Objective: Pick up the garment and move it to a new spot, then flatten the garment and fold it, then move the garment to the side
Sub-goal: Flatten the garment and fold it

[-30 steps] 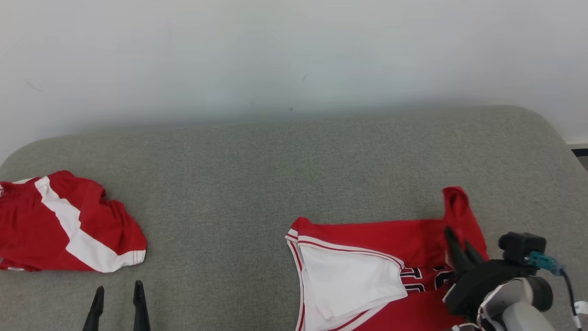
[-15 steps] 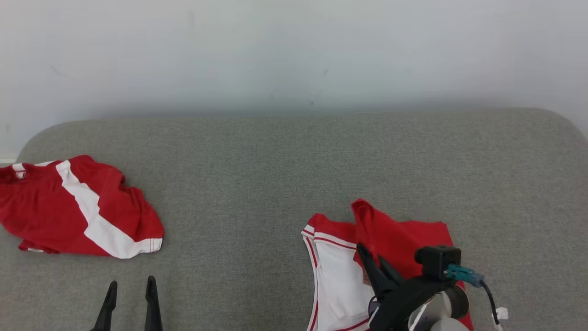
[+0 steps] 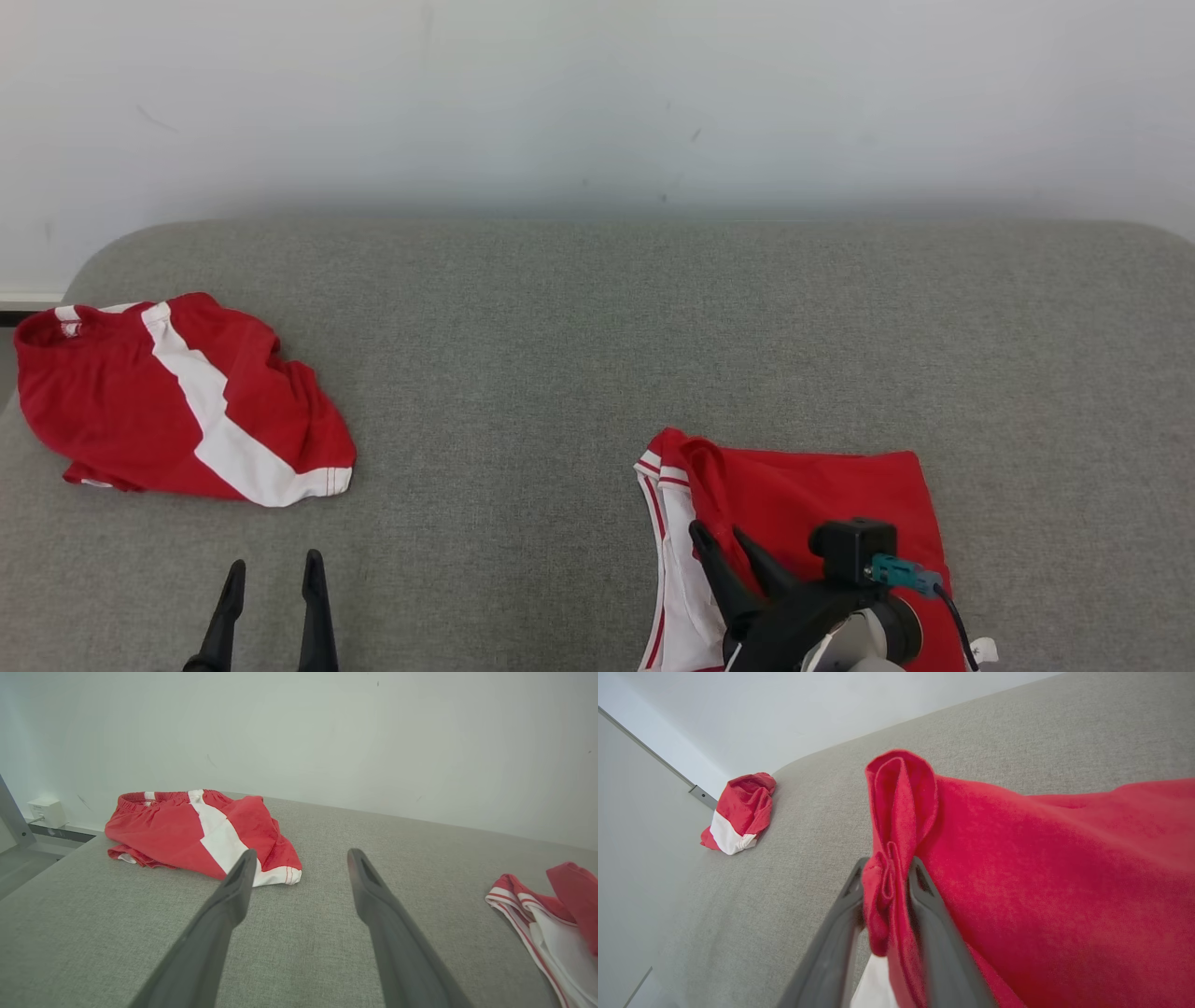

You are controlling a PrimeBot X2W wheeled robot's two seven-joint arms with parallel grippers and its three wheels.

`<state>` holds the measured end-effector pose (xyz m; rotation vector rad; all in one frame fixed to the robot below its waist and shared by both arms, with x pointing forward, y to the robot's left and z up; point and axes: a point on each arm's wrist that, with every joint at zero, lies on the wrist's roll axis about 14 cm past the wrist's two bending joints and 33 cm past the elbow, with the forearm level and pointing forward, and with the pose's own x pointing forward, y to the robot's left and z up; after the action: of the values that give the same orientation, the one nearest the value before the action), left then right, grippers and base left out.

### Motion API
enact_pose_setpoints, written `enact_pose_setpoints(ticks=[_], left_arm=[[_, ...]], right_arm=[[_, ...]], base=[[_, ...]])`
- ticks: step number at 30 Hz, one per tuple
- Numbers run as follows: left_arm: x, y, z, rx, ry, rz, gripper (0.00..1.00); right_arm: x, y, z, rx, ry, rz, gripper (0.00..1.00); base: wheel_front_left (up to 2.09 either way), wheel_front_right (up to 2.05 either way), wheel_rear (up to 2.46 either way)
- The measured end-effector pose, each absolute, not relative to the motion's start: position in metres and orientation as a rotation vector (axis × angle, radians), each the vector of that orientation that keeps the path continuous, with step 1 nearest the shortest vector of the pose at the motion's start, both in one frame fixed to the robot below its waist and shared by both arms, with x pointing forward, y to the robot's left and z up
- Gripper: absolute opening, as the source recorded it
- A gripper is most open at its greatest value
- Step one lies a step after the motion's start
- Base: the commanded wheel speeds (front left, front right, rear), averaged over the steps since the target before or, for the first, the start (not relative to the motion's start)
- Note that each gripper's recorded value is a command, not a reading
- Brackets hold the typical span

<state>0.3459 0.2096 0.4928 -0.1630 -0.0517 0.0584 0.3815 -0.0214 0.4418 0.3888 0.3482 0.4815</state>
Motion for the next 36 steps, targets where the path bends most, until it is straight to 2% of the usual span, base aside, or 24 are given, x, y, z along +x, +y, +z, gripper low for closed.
enact_pose_setpoints(ticks=[1,8,17,25,36], left_arm=[[0.346,0.209,0.493,-0.164,-0.051,0.057,1.0],[0.35,0.205,0.495,-0.172,-0.057,0.047,1.0],[0.356,0.197,0.504,-0.17,-0.086,0.015,1.0],[0.361,0.193,0.512,-0.143,-0.109,-0.008,1.0],[0.356,0.183,0.521,-0.112,-0.134,-0.048,1.0]], right_arm=[[0.383,-0.023,0.442,0.385,0.342,0.477,1.0],[0.4,-0.038,0.467,0.339,0.2,0.442,1.0],[0.416,-0.115,0.509,0.251,-0.005,0.295,1.0],[0.397,-0.157,0.542,0.174,-0.149,0.21,1.0],[0.358,-0.177,0.535,0.157,-0.164,0.121,1.0]], base=[[0.0,0.0,0.0],[0.0,0.0,0.0],[0.0,0.0,0.0],[0.0,0.0,0.0],[0.0,0.0,0.0]])
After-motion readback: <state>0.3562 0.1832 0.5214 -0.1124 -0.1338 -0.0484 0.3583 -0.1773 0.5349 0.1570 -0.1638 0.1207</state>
